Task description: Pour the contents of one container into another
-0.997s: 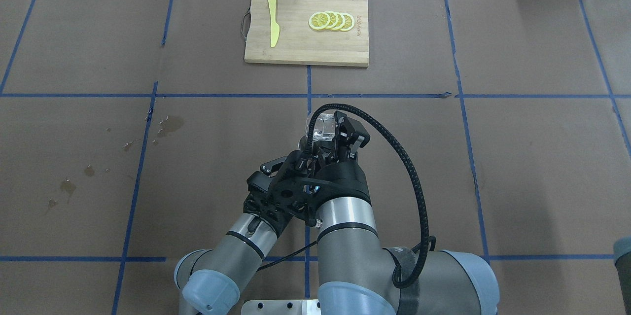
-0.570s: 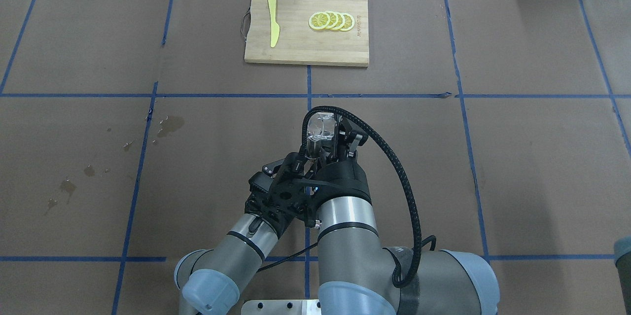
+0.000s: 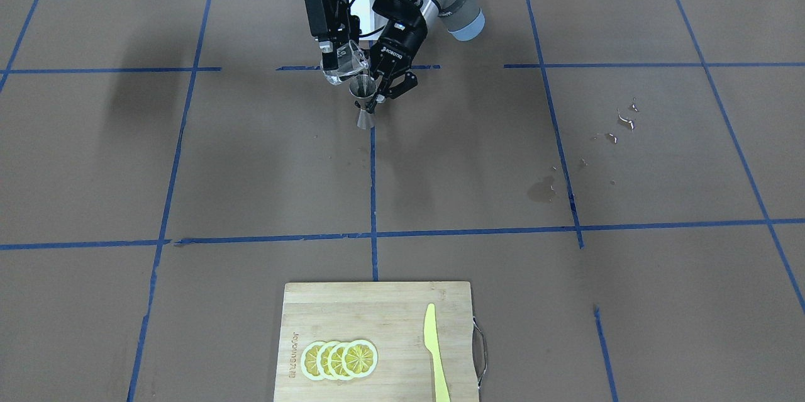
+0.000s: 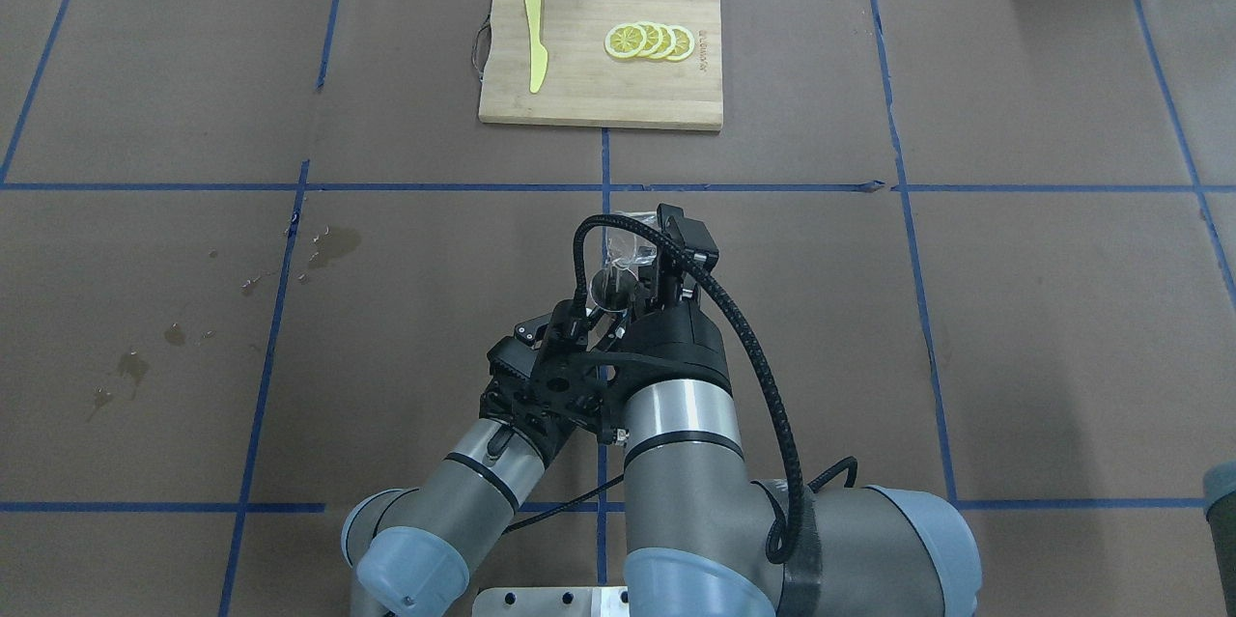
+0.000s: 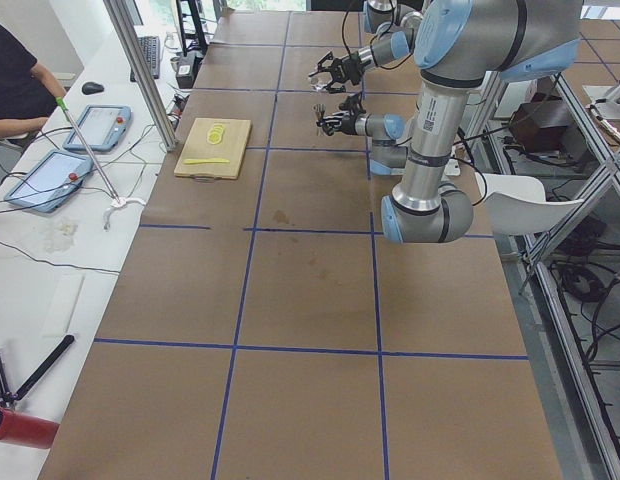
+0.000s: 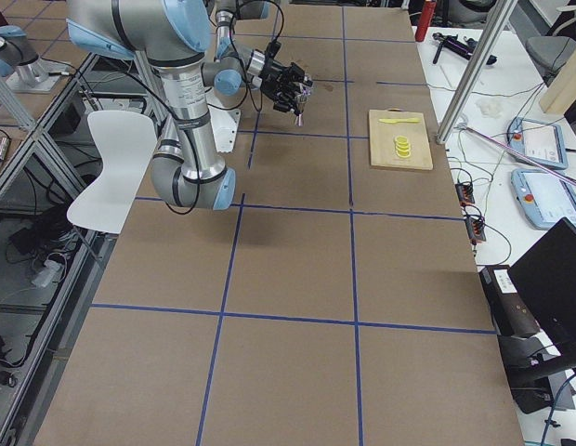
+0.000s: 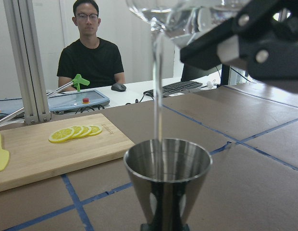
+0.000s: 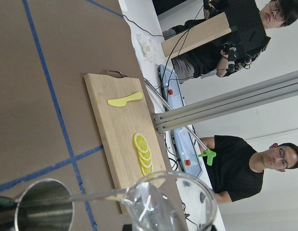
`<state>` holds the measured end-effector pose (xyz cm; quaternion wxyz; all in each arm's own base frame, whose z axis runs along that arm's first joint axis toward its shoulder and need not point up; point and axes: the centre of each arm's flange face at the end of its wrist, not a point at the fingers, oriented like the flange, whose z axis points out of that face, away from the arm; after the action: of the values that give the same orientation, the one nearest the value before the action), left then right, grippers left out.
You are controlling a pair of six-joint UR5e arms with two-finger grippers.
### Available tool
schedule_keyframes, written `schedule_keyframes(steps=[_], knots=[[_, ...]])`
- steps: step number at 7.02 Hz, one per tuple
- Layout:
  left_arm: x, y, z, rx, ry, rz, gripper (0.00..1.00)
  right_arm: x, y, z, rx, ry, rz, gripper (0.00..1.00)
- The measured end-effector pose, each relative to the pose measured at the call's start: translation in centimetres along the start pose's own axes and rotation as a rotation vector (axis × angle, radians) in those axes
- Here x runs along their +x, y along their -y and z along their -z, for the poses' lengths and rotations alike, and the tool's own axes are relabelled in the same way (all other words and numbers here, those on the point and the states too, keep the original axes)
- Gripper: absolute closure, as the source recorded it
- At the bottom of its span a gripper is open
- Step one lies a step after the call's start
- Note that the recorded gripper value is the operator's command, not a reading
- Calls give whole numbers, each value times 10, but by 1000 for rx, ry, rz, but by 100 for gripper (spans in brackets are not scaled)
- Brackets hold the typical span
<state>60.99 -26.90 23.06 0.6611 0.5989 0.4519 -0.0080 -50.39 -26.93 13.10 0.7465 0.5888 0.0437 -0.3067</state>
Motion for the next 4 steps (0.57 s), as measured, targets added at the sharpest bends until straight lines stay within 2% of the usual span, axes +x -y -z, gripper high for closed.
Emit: schedule_keyframes(steps=[4], knots=[[0,0,0,1,1,2,100,9,-2,4,-9,-9,77,100]])
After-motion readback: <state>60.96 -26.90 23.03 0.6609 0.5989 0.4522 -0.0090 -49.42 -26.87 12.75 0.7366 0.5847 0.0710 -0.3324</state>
